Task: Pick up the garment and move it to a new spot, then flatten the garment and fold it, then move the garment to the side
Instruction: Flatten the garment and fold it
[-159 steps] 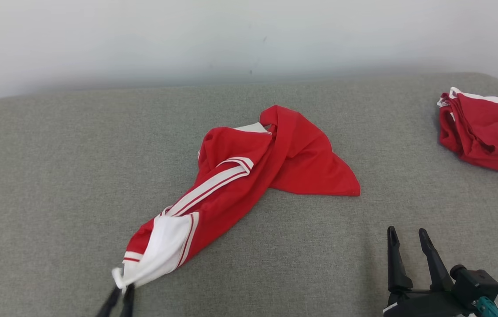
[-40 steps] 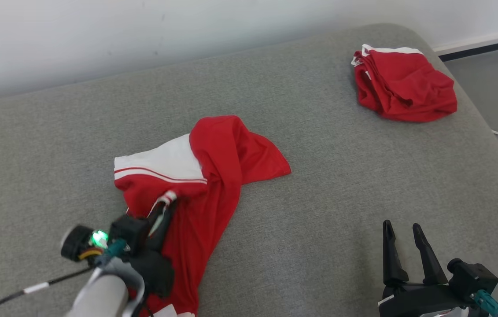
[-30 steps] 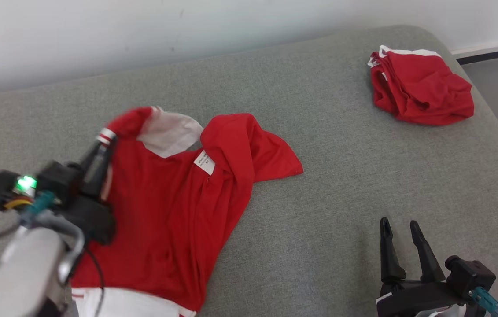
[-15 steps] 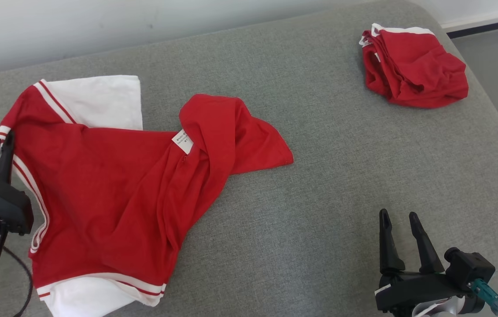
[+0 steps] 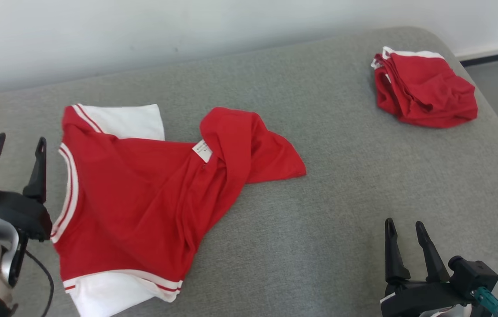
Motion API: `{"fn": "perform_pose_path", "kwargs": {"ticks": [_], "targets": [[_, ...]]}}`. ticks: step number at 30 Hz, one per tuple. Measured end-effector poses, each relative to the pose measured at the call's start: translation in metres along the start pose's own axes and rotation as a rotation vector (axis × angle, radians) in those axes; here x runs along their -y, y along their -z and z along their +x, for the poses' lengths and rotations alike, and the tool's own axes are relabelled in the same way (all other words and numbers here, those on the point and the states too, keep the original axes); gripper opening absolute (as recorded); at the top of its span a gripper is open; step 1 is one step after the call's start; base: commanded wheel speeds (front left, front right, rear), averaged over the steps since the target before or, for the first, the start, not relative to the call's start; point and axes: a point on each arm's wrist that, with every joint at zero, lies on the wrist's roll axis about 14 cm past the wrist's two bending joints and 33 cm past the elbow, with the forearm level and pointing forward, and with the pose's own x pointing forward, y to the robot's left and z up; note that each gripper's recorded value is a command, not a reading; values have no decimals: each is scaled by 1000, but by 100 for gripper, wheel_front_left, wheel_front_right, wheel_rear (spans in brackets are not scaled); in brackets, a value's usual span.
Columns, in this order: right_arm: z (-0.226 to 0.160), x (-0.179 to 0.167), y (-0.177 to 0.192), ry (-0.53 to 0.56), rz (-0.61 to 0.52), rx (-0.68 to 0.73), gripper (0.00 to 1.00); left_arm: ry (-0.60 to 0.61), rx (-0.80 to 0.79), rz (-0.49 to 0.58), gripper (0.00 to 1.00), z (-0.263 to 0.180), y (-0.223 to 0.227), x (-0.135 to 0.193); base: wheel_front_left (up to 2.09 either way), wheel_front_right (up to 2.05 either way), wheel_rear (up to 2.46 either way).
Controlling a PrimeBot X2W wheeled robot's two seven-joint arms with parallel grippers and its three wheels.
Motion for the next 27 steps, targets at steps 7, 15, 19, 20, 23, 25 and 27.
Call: {"fn": "perform_pose_path", "kwargs": {"ticks": [7, 15, 19, 20, 23, 25, 27], "targets": [[-2, -17, 0, -55, 4, 3, 100, -42, 106, -13, 100, -37, -30, -6, 0, 0, 0], [-1, -38, -1, -120, 9, 9, 100, -119, 189, -44, 100, -89, -46, -11, 0, 0, 0], [2, -49, -1, -152, 7, 10, 100, -175, 242, -58, 100, -112, -56, -13, 0, 0, 0], [2, -52, -2, -160, 7, 12, 100, -185, 251, -65, 100, -118, -57, -13, 0, 0, 0], [4, -57, -2, -174, 6, 14, 100, -230, 267, -88, 100, -134, -57, -15, 0, 0, 0], [4, -59, -3, -182, 6, 15, 100, -252, 264, -108, 100, -144, -52, -14, 0, 0, 0], [5, -62, -3, -189, 6, 16, 100, -283, 259, -129, 100, -154, -47, -14, 0, 0, 0]]}}
